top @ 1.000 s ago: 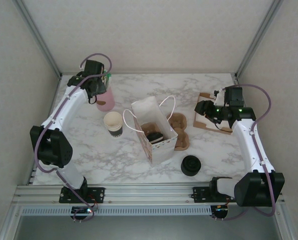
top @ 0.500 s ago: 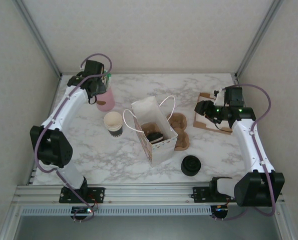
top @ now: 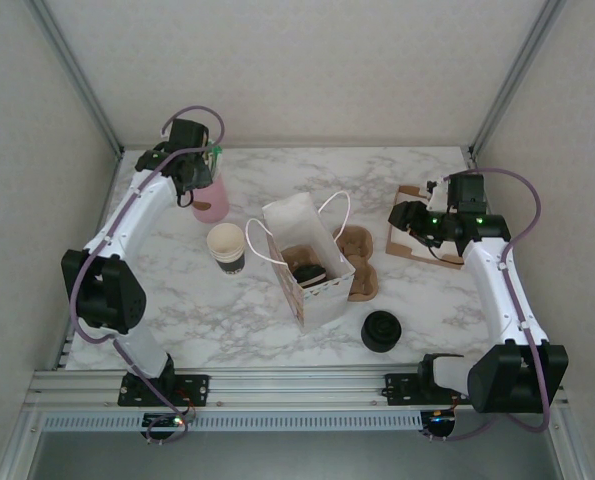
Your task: Pack the takeout coffee
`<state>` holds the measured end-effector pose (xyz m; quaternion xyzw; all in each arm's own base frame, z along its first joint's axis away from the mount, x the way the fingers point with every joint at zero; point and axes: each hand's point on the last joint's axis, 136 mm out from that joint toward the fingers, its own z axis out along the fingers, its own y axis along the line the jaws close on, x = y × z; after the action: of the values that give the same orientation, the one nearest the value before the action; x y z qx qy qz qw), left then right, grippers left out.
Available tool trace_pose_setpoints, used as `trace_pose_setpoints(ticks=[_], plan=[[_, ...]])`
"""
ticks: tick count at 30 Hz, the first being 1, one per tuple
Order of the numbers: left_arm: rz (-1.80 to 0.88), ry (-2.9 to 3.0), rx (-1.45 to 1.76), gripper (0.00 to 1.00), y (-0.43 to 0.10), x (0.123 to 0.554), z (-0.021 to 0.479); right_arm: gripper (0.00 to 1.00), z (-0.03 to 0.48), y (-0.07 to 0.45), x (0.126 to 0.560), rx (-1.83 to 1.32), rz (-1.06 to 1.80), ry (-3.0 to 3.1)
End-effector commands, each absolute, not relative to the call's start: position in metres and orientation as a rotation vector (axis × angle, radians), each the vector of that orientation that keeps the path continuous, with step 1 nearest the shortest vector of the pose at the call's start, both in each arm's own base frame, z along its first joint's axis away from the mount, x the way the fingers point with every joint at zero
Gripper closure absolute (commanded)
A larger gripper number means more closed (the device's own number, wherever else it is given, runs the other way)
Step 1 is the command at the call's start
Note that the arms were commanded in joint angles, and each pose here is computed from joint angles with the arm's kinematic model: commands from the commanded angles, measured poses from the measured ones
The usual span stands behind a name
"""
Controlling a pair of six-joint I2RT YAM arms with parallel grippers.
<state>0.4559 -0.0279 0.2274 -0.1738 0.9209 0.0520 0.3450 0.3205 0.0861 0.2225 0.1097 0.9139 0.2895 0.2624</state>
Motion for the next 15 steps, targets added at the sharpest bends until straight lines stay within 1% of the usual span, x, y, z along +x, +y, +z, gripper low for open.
trace_pose_setpoints(ticks=[1,5,9,11,15], plan=[[0.182,2.395,-0.436,0.83,-0.0255,0.4546,0.2322,0.46,0.2183,0.0860,0.3184,0.285,0.792,2.483],[0.185,2.398,-0.437,0.81,-0.0251,0.4540,0.2308,0.46,0.2186,0.0860,0.3177,0.283,0.791,2.482],[0.183,2.402,-0.436,0.74,-0.0256,0.4539,0.2298,0.46,0.2185,0.0863,0.3176,0.282,0.794,2.483],[0.178,2.400,-0.436,0.74,-0.0260,0.4538,0.2311,0.46,0.2190,0.0862,0.3176,0.284,0.793,2.482],[0.178,2.403,-0.435,0.77,-0.0264,0.4544,0.2292,0.46,0.2181,0.0868,0.3175,0.281,0.796,2.484]])
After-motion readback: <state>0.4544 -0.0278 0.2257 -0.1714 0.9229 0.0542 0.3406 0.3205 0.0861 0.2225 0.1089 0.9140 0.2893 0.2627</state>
